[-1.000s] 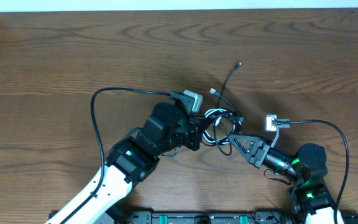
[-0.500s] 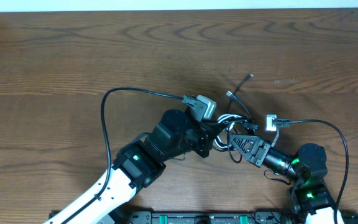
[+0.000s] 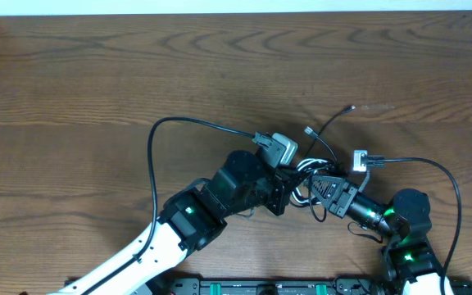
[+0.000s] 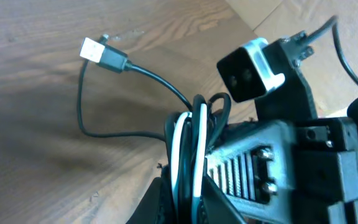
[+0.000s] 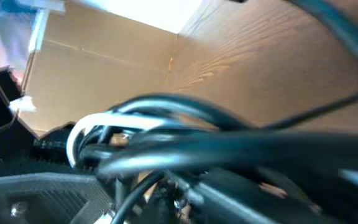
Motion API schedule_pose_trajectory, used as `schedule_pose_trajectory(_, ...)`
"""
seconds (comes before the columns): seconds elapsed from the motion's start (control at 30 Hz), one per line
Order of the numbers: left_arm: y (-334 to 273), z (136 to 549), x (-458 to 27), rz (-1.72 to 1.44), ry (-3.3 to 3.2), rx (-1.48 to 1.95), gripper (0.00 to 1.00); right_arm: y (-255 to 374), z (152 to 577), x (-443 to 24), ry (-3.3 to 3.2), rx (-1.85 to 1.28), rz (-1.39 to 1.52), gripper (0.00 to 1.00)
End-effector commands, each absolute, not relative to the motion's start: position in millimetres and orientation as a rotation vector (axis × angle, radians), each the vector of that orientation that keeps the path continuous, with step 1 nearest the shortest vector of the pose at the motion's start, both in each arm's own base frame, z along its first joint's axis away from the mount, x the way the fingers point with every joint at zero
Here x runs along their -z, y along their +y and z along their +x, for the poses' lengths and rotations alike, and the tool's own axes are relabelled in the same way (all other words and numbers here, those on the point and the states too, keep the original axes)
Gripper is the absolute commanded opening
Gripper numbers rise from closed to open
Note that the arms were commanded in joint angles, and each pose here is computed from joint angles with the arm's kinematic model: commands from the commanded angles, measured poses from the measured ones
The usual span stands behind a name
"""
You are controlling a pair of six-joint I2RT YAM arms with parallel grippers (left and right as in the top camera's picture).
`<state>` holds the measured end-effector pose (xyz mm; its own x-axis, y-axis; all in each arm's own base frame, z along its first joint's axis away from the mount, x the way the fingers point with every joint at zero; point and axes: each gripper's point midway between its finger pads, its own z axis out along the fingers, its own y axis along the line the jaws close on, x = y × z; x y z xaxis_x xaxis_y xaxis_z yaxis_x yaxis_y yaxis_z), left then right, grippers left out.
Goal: Untangle cables
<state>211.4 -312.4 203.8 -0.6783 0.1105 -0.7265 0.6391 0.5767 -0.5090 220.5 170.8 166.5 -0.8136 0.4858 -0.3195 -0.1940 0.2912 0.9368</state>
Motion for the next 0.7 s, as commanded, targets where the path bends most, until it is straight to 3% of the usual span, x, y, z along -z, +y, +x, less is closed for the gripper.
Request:
schedule_pose_trajectory(0.0,-319,210,-224,0.595,2.115,1.095,0.08,159,234,-162,1.977,-1.477,0.357,0.01)
schedule_pose_trajectory(0.13,-314,215,-217,0.572,2.141,1.041,0.08,159,234,-161,1.98,-1.496,0.393,0.01)
schedule_pose_trajectory(0.37,-262,251,-184,0.356,2.238,0.609,0.08,166,223,-156,2.037,-1.551,0.361,0.01)
schedule_pose_trajectory(0.67,-287,227,-188,0.48,2.259,0.821,0.08,161,229,-154,2.016,-1.464,0.308,0.01)
